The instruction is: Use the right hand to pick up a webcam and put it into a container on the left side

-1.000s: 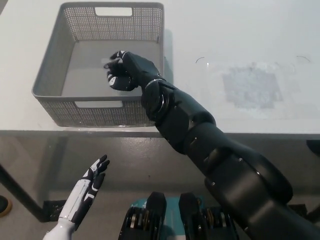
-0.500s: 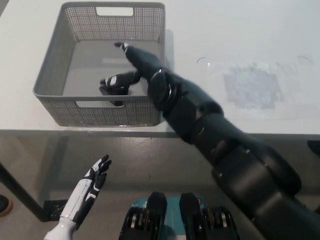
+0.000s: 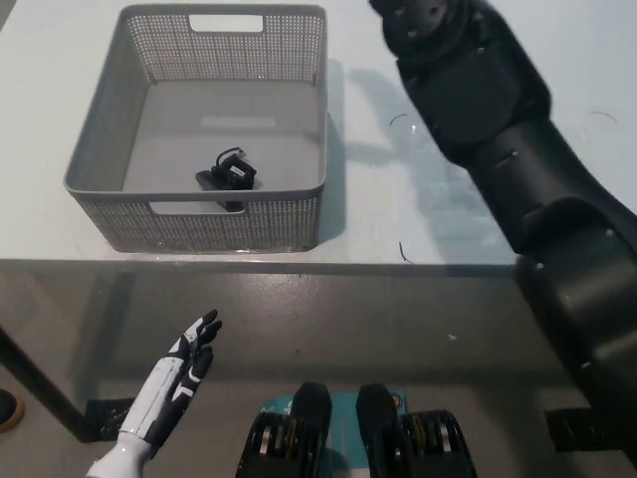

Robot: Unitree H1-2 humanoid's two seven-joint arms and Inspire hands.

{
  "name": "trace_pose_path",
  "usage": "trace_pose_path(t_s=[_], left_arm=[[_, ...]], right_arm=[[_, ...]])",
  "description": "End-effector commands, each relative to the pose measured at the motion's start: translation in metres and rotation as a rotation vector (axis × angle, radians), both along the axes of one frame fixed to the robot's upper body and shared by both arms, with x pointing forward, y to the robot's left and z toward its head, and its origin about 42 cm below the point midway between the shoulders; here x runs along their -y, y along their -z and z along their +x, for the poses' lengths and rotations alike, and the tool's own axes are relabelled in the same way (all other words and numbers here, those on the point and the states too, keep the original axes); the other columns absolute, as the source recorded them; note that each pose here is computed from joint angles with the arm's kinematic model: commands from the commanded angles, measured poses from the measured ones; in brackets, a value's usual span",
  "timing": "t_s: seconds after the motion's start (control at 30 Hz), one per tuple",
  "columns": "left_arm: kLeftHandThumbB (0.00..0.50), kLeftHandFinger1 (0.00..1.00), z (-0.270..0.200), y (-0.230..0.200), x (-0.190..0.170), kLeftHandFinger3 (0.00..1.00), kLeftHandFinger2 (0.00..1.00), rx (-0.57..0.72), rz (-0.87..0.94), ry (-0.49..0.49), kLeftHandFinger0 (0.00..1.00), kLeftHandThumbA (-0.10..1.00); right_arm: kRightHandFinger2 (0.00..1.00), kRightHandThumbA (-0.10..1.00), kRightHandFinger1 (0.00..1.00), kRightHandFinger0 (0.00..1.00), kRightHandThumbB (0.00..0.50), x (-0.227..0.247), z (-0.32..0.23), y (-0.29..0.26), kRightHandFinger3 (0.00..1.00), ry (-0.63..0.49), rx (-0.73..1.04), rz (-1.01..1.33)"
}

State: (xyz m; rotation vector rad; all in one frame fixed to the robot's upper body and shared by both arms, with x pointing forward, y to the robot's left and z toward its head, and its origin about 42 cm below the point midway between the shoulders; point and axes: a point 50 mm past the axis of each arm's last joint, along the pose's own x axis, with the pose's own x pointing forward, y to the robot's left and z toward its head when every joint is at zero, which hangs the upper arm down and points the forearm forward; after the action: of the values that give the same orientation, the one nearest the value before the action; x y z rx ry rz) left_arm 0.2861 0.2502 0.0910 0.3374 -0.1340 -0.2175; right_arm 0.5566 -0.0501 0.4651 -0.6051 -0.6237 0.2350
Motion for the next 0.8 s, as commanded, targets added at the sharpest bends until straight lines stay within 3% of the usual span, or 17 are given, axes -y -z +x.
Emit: trace_pose_path(t_s=[0.0, 0.13, 0.37, 0.47, 0.53, 0.63, 0.77], left_arm=[[0.053, 1.00, 0.010, -0.015, -0.005, 1.00, 1.00, 0.051, 0.015, 0.020, 1.00, 0.98], [0.048, 1.00, 0.010, -0.015, -0.007, 1.00, 1.00, 0.058, 0.027, 0.027, 1.00, 1.00], [0.075, 1.00, 0.012, -0.017, -0.007, 1.00, 1.00, 0.061, 0.010, 0.008, 1.00, 1.00], [0.082, 1.00, 0.015, -0.018, -0.008, 1.00, 1.00, 0.077, 0.004, -0.001, 1.00, 1.00], [0.089, 1.00, 0.015, -0.019, -0.011, 1.00, 1.00, 0.079, 0.000, 0.001, 1.00, 1.00], [0.109, 1.00, 0.017, -0.019, -0.011, 1.00, 1.00, 0.088, -0.001, 0.008, 1.00, 1.00], [0.120, 1.00, 0.021, -0.022, -0.009, 1.00, 1.00, 0.087, -0.013, 0.011, 1.00, 1.00]], right_arm=[[1.00, 1.00, 1.00, 1.00, 0.403, 0.072, -0.069, -0.101, 1.00, -0.075, 0.310, 0.112], [1.00, 1.00, 1.00, 1.00, 0.381, 0.102, -0.098, -0.082, 1.00, -0.092, 0.349, 0.154], [1.00, 1.00, 1.00, 1.00, 0.343, 0.147, -0.167, 0.018, 1.00, -0.132, 0.336, 0.233], [1.00, 1.00, 1.00, 1.00, 0.354, 0.157, -0.193, 0.056, 1.00, -0.132, 0.316, 0.250], [1.00, 1.00, 1.00, 1.00, 0.331, 0.158, -0.211, 0.071, 1.00, -0.161, 0.305, 0.236], [1.00, 1.00, 1.00, 1.00, 0.343, 0.161, -0.250, 0.089, 1.00, -0.191, 0.288, 0.222], [1.00, 1.00, 1.00, 1.00, 0.325, 0.166, -0.290, 0.108, 1.00, -0.237, 0.244, 0.226]])
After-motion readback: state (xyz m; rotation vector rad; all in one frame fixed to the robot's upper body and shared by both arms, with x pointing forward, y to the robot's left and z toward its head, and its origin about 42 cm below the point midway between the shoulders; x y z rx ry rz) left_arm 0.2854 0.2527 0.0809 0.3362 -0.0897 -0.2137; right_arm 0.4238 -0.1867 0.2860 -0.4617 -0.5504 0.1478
